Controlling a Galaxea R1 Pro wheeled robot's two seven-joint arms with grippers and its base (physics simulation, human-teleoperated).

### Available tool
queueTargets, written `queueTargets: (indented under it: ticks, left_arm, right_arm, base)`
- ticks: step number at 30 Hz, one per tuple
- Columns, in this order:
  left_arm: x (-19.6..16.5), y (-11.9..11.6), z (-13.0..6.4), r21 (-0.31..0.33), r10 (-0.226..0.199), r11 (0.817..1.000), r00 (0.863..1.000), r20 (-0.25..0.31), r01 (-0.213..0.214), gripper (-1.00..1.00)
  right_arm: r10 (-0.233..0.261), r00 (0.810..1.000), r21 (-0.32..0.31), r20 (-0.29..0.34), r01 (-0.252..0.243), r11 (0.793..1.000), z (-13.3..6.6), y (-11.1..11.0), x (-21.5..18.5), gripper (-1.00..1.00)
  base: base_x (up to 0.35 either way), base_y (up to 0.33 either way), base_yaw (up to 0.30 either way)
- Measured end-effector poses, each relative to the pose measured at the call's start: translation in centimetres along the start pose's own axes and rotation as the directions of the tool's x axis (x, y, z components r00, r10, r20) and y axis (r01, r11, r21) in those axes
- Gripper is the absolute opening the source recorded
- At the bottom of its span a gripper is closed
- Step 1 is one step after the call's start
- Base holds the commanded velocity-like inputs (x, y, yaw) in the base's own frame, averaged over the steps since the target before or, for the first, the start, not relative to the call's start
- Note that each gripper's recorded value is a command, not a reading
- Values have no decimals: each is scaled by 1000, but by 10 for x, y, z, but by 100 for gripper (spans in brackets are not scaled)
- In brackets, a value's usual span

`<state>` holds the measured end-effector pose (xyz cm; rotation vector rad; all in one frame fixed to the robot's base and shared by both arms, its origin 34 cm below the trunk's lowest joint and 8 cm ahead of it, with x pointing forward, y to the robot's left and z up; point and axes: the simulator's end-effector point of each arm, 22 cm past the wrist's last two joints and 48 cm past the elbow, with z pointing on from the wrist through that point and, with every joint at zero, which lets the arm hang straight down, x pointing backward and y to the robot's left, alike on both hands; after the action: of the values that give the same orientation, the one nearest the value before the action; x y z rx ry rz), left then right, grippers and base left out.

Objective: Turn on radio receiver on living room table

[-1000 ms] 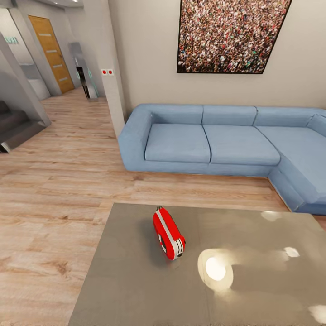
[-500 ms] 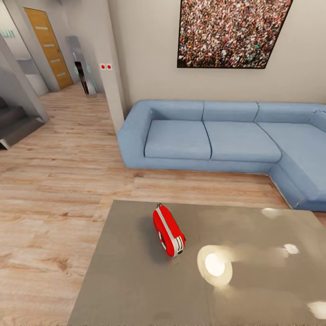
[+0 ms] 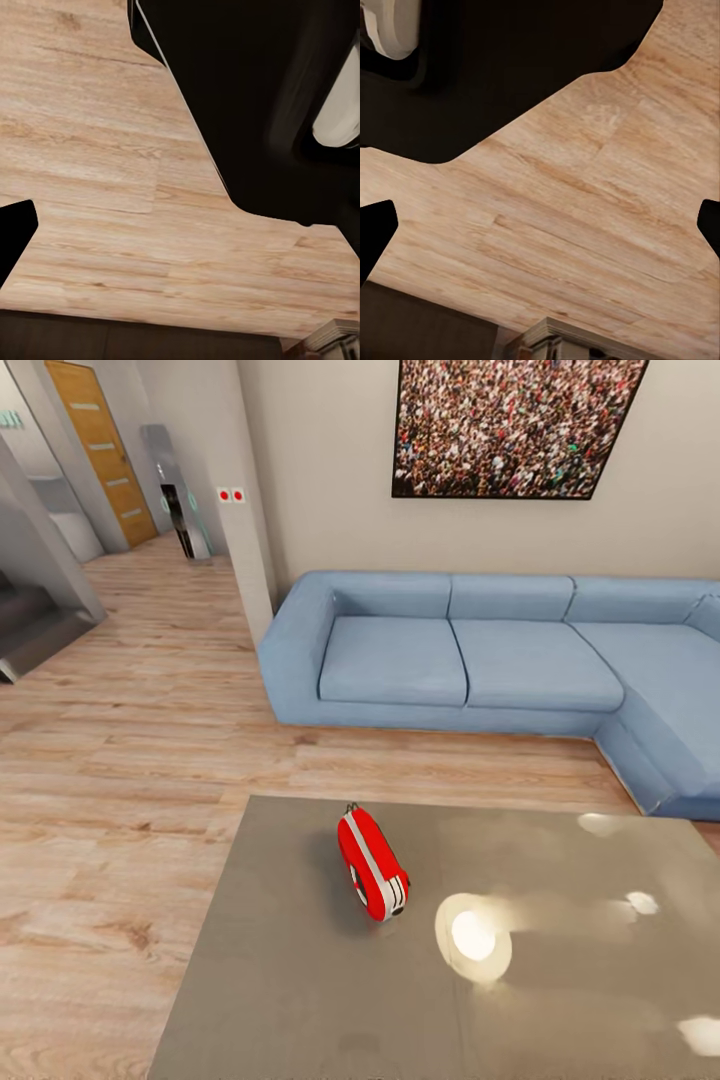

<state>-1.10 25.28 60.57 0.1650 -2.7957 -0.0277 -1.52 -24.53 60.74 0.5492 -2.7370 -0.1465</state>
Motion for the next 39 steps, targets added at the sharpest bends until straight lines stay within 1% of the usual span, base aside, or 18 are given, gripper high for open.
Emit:
queueTargets:
  ticks: [39]
  left_arm:
    - [24,3,-1,-7,0,1000,998,-62,0,100]
  right_arm:
    - [2,998,-24,-58,-3,1000,-1,10,22,100]
  base:
    - [0,0,0]
